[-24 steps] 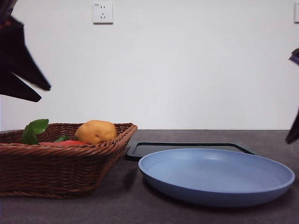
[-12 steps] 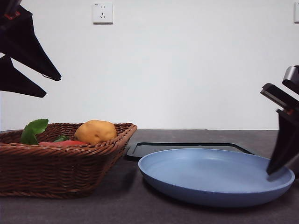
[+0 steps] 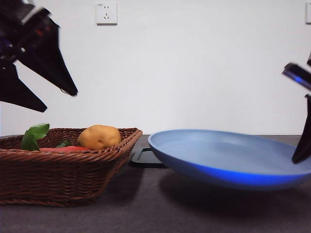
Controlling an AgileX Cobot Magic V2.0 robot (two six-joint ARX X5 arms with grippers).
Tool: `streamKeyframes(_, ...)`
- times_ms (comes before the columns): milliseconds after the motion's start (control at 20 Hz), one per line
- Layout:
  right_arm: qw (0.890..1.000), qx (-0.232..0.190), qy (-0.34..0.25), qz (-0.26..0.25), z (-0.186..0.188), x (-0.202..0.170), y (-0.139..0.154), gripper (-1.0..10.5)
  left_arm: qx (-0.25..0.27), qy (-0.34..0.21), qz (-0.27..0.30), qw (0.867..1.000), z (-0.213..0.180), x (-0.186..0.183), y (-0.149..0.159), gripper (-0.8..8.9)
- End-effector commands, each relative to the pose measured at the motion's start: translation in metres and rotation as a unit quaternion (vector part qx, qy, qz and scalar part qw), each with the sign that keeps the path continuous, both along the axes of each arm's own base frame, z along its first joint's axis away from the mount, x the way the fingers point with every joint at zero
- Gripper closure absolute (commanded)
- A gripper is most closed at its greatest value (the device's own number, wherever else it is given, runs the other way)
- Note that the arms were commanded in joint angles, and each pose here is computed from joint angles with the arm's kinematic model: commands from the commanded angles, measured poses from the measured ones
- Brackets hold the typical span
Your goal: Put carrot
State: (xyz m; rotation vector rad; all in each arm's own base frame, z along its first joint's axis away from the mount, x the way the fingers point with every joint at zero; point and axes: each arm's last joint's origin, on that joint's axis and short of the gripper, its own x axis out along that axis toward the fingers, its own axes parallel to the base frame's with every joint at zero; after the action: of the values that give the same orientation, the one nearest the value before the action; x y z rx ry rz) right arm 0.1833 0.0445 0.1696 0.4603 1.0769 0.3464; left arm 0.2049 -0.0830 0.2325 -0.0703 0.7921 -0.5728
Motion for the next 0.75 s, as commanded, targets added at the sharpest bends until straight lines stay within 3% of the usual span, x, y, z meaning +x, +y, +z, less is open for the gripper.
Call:
streamKeyframes(50,1.000,-0.001,-0.020,-0.009,0.011,-0.004,-0.002,9.4,0.032,-0.001,0.003,0.999,0.002,0.007,-0.015,3.98)
streamKeyframes(300,0.998,-0.011,-0.050,-0.025,0.023,-0.013,-0.006,9.4,0.128,0.060,-0.003,0.990,-0.015,0.030,-0.042,3.98)
streamKeyframes(750,0.998,-0.010,-0.052,-0.025,0.025,-0.015,-0.007,9.4,0.172,0.126,-0.014,0.977,-0.052,0.050,-0.059,4.05)
